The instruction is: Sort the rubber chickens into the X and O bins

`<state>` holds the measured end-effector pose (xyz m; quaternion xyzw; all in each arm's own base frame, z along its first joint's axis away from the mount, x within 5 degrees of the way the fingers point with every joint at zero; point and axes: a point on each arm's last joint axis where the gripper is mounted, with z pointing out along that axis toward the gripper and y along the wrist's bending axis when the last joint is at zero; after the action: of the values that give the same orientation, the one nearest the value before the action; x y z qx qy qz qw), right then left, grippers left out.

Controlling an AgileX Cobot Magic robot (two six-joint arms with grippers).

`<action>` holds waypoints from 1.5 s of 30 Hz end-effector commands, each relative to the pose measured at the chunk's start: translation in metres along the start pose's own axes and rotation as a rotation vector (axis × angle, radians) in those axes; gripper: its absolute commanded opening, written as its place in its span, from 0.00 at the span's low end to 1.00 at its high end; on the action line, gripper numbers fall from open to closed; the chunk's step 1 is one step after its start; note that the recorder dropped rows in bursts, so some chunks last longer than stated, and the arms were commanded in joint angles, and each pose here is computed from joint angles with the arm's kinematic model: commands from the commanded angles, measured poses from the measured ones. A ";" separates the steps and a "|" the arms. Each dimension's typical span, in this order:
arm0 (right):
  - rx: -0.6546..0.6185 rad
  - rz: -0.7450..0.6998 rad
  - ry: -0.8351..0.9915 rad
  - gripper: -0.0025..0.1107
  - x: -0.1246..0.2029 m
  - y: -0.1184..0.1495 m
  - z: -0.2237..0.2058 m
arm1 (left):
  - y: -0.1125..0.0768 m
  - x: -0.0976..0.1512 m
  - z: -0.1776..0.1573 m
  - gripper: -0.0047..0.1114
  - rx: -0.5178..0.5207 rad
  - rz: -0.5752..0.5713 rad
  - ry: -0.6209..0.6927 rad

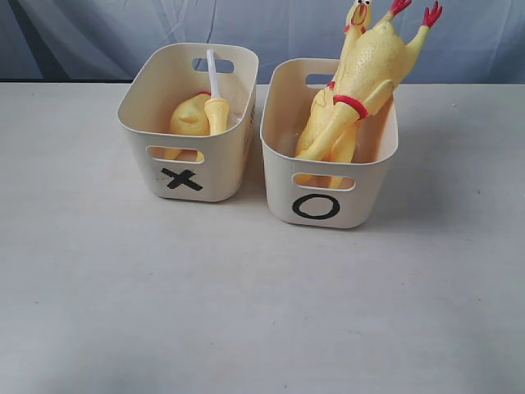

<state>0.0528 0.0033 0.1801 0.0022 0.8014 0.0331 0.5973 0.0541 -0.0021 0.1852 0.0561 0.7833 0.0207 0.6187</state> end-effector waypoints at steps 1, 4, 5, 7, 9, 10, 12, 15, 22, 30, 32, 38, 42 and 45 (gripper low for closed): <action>-0.003 -0.001 -0.010 0.02 0.000 0.000 0.000 | 0.000 -0.001 0.000 0.04 0.008 -0.086 -0.022; -0.003 -0.001 -0.010 0.02 0.000 0.000 0.000 | 0.000 -0.001 0.000 0.04 0.008 -0.086 -0.022; -0.003 -0.001 -0.010 0.02 0.000 0.000 0.000 | 0.000 -0.001 0.000 0.04 0.008 -0.086 -0.022; -0.003 -0.002 -0.013 0.02 0.000 0.000 0.000 | 0.000 -0.001 0.000 0.04 0.008 -0.086 -0.022; -0.003 -0.002 -0.013 0.02 0.000 0.000 0.000 | 0.000 -0.001 0.000 0.04 0.008 -0.086 -0.022; -0.003 -0.002 -0.013 0.02 0.000 0.000 0.000 | 0.000 -0.001 0.000 0.04 0.008 -0.086 -0.022; -0.003 -0.002 -0.013 0.02 0.000 0.000 0.000 | 0.000 -0.001 0.000 0.04 0.008 -0.086 -0.022; -0.003 -0.002 -0.013 0.02 0.000 0.000 0.000 | 0.000 -0.001 0.000 0.04 0.008 -0.086 -0.022; -0.003 -0.002 -0.013 0.02 0.000 0.000 0.000 | 0.000 -0.002 0.000 0.04 0.004 -0.079 -0.032; -0.004 0.001 -0.011 0.02 0.000 0.000 0.000 | 0.000 -0.002 0.000 0.04 0.004 -0.079 -0.032; -0.004 0.001 -0.011 0.02 0.000 0.000 0.000 | 0.000 -0.002 0.000 0.04 0.004 -0.079 -0.032; -0.004 0.001 -0.011 0.02 0.000 0.000 0.000 | 0.000 -0.002 0.000 0.04 0.004 -0.077 -0.032; -0.004 0.001 -0.011 0.02 0.000 0.000 0.000 | 0.000 -0.002 0.000 0.04 0.004 -0.077 -0.032; -0.004 0.001 -0.011 0.02 0.000 0.000 0.000 | 0.000 -0.002 0.000 0.04 0.004 -0.077 -0.032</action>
<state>0.0528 0.0033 0.1801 0.0022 0.8014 0.0331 0.5973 0.0544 -0.0018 0.1867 0.0245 0.7797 -0.0034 0.6257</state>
